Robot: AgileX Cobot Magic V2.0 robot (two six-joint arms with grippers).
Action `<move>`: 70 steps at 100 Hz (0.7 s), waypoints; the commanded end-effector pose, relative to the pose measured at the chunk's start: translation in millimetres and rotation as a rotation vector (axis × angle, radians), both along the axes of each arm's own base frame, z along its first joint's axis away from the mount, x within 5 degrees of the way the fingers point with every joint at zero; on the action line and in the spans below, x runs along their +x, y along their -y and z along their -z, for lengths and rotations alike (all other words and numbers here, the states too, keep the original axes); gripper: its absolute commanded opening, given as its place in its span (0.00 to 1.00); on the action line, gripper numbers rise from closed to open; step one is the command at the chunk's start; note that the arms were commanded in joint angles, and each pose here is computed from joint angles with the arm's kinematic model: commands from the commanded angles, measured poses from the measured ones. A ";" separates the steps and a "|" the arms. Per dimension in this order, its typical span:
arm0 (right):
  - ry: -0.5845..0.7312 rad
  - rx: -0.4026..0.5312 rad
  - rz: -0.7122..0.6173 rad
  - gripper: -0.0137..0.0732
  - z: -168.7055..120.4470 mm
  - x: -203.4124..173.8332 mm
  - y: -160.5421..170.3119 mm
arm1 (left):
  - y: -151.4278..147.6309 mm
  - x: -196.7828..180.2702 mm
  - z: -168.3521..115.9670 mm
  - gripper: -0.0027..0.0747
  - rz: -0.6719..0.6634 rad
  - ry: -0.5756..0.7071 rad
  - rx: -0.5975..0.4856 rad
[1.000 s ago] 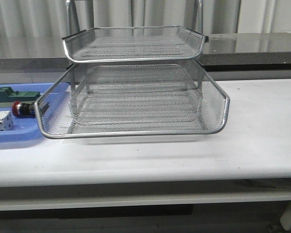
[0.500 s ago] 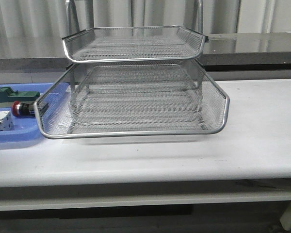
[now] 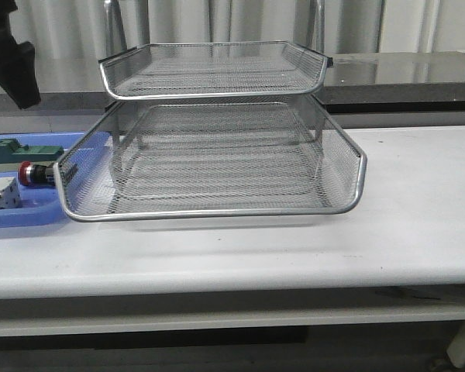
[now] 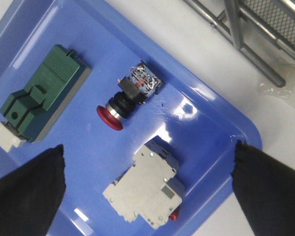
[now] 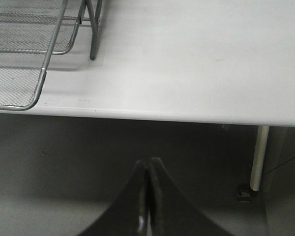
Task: Place button on rack with both arms
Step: 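Lower the left gripper into the blue tray and grasp the red-capped button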
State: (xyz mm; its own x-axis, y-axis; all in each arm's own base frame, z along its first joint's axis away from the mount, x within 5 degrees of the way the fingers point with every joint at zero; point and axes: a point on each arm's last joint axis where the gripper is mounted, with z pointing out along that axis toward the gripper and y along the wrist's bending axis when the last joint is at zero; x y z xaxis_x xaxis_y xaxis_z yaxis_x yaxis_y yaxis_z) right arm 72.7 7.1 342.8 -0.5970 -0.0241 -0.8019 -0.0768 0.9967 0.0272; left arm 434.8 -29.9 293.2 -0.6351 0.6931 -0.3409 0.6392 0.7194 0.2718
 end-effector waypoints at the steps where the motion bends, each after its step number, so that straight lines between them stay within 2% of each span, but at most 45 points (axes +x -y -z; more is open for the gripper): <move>1: 0.089 0.001 -0.004 0.08 -14.2 1.9 0.2 | 6.1 7.4 -21.6 0.89 0.020 0.083 0.005; 31: 0.089 0.001 -0.004 0.08 -14.2 1.9 0.2 | 6.4 43.3 19.3 0.89 0.028 0.022 0.053; 70: 0.089 0.001 -0.004 0.08 -14.2 1.9 0.2 | 5.8 59.6 58.5 0.89 0.076 -0.030 0.102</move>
